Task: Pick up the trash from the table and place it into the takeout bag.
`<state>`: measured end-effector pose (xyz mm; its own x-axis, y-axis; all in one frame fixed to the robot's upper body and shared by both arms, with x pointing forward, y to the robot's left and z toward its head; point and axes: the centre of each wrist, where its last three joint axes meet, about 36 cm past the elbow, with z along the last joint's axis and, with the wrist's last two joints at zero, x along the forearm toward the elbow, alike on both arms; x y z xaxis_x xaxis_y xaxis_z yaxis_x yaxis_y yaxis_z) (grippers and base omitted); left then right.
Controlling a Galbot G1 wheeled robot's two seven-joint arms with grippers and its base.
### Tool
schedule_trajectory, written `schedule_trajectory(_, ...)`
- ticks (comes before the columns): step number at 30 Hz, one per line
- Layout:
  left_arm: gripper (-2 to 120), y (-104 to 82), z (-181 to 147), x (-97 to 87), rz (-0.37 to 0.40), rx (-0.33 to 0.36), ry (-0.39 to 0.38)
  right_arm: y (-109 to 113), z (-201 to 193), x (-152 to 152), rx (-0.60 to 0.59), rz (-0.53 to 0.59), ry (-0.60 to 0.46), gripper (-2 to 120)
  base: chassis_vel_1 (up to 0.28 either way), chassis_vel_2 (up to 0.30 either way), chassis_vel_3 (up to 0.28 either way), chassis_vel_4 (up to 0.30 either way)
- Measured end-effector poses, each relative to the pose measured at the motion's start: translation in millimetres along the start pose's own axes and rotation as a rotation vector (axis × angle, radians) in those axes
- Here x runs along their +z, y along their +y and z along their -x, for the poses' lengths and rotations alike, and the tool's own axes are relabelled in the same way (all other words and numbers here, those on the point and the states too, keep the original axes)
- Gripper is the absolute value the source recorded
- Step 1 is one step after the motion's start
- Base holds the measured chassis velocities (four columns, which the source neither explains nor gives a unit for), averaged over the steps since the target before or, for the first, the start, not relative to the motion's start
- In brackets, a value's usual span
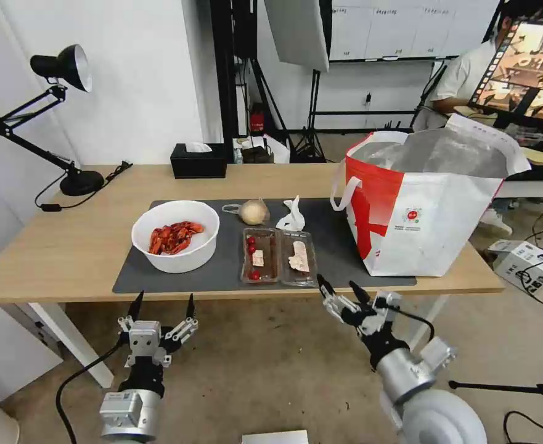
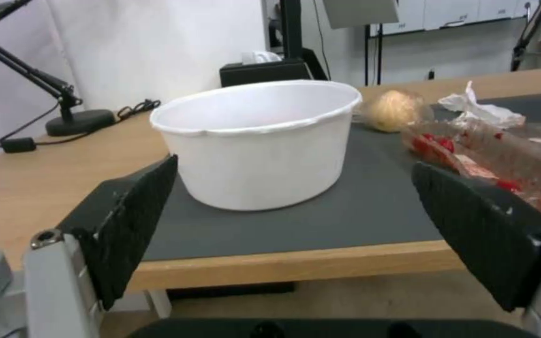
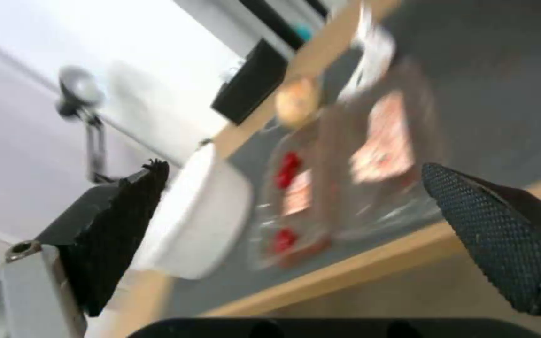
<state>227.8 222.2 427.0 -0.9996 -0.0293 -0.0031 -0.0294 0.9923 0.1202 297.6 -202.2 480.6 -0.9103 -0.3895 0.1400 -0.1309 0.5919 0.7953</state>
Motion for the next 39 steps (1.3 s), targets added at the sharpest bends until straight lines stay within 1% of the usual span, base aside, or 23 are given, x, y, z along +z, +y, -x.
schedule_trajectory(1, 100, 0.0, 0, 0.0, 0.000, 0.000, 0.000, 0, 0, 0, 0.000, 0.000, 0.000, 100, 0.000, 0.000, 0.000, 0.000)
schedule_trajectory(2, 100, 0.3, -1, 0.4, 0.000, -0.002, 0.003, 6, 6, -5, 0.014, 0.100, 0.028, 100, 0.000, 0.000, 0.000, 0.000)
schedule_trajectory(3, 100, 0.6, -2, 0.8, 0.001, -0.004, 0.007, 11, 12, -9, 0.030, 0.173, 0.051, 100, 0.000, 0.000, 0.000, 0.000)
schedule_trajectory(4, 100, 0.6, -2, 0.8, 0.001, -0.004, 0.007, 11, 12, -9, 0.030, 0.173, 0.051, 100, 0.000, 0.000, 0.000, 0.000)
schedule_trajectory(6, 100, 0.9, -4, 1.6, 0.002, -0.009, 0.015, 17, 23, -13, 0.061, 0.287, 0.097, 100, 0.000, 0.000, 0.000, 0.000)
schedule_trajectory(7, 100, 1.1, -4, 1.9, 0.003, -0.011, 0.018, 18, 29, -13, 0.069, 0.318, 0.112, 100, 0.000, 0.000, 0.000, 0.000)
schedule_trajectory(8, 100, 1.1, -4, 1.9, 0.003, -0.011, 0.018, 18, 29, -13, 0.069, 0.318, 0.112, 100, 0.000, 0.000, 0.000, 0.000)
schedule_trajectory(11, 100, 1.9, -6, 2.6, 0.004, -0.019, 0.025, 17, 44, -9, 0.096, 0.372, 0.135, 100, 0.000, 0.000, 0.000, 0.000)
schedule_trajectory(17, 100, 0.4, -8, 8.2, 0.003, -0.030, 0.045, 15, 60, 2, 0.136, 0.426, 0.153, 100, 0.000, 0.000, 0.000, 0.000)
schedule_trajectory(22, 100, -0.3, -8, 9.0, -0.001, -0.037, 0.062, 17, 72, 10, 0.152, 0.470, 0.138, 100, 0.000, 0.000, 0.000, 0.000)
schedule_trajectory(27, 100, 1.9, -8, 8.9, 0.003, -0.041, 0.066, 23, 75, 18, 0.175, 0.476, 0.124, 100, 0.000, 0.000, 0.000, 0.000)
schedule_trajectory(30, 100, 3.8, -9, 7.2, 0.008, -0.044, 0.064, 31, 70, 23, 0.179, 0.478, 0.113, 100, 0.000, 0.000, 0.000, 0.000)
schedule_trajectory(39, 100, 4.8, -9, 7.2, 0.010, -0.045, 0.066, 35, 69, 23, 0.202, 0.484, 0.090, 100, 0.000, 0.000, 0.000, 0.000)
